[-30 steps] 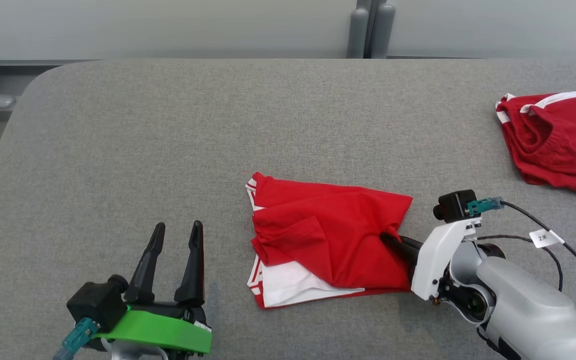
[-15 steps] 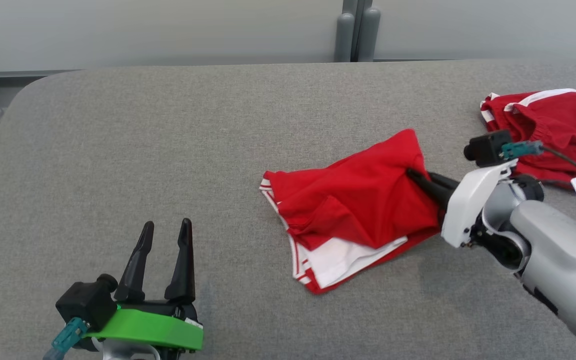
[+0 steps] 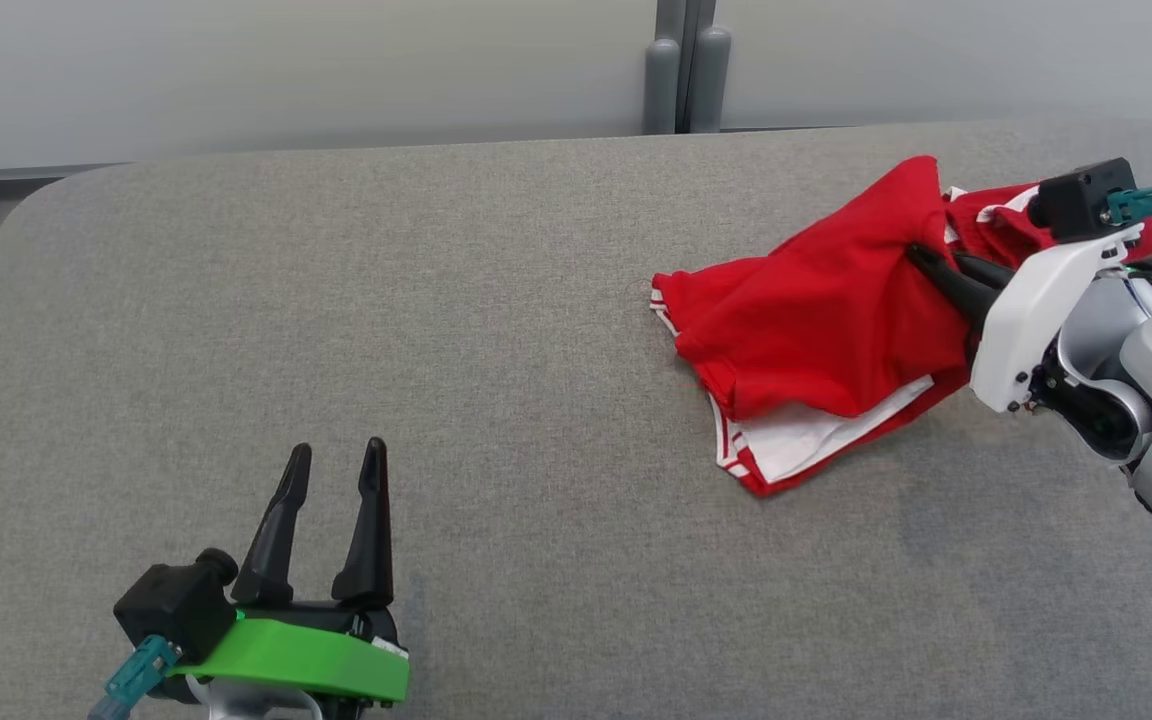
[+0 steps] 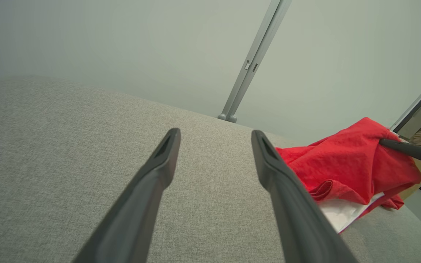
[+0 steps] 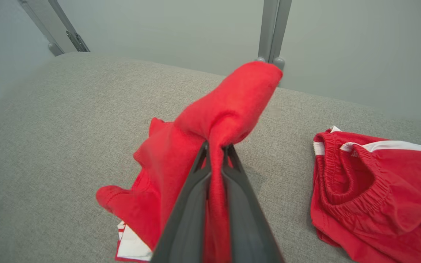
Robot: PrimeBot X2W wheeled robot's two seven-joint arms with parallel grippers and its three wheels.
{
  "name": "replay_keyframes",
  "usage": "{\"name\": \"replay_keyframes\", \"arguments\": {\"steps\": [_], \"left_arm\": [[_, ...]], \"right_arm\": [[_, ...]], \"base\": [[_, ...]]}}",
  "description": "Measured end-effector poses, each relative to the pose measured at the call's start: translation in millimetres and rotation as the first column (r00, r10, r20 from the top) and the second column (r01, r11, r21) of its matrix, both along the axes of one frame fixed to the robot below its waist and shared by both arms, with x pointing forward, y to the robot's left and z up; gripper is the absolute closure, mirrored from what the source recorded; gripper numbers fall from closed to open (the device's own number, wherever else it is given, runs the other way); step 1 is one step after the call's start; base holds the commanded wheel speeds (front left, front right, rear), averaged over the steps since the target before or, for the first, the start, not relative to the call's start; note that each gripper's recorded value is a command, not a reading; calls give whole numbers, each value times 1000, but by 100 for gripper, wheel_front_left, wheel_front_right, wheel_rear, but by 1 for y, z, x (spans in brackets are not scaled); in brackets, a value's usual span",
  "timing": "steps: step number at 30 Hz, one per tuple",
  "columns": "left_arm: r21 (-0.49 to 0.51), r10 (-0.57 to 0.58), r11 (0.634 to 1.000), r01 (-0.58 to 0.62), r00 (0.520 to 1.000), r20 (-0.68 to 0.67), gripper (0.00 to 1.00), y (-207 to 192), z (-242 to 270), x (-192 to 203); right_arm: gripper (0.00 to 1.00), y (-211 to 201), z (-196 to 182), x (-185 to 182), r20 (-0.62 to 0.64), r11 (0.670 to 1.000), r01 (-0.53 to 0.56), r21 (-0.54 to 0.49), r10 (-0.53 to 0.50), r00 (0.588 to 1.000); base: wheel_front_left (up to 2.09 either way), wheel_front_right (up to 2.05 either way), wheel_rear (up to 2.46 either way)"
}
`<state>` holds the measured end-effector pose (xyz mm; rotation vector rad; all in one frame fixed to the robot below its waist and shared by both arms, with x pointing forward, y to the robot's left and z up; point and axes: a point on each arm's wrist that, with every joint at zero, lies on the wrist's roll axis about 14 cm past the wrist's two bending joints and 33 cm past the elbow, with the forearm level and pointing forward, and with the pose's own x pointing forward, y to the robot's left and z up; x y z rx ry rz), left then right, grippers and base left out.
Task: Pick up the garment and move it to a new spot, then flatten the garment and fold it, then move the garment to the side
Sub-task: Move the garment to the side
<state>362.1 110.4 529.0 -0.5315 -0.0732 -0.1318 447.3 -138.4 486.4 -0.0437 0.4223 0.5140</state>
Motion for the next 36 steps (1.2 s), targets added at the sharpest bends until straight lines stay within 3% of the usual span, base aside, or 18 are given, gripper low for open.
{"name": "replay_keyframes", "arguments": {"steps": [9, 19, 30, 36], "left_arm": [[-3, 5, 1000, -5, 1000, -3, 0, 1, -1, 0], [-5, 10, 1000, -10, 1000, -19, 0, 3, -6, 4], [18, 0, 1000, 1, 998, -56, 0, 4, -20, 11], [37, -7, 999, 11, 996, -85, 0, 4, -29, 14]], "right_arm": [[100, 6, 24, 15, 38, 1000, -12, 12, 11, 999], [100, -51, 46, 50, 57, 990, 130, -52, -127, 990], [100, -77, 44, 73, 26, 975, 186, -119, -184, 983], [100, -106, 28, 81, 2, 951, 245, -189, -249, 968]], "base": [[0, 0, 0], [0, 0, 0], [0, 0, 0], [0, 0, 0]]}}
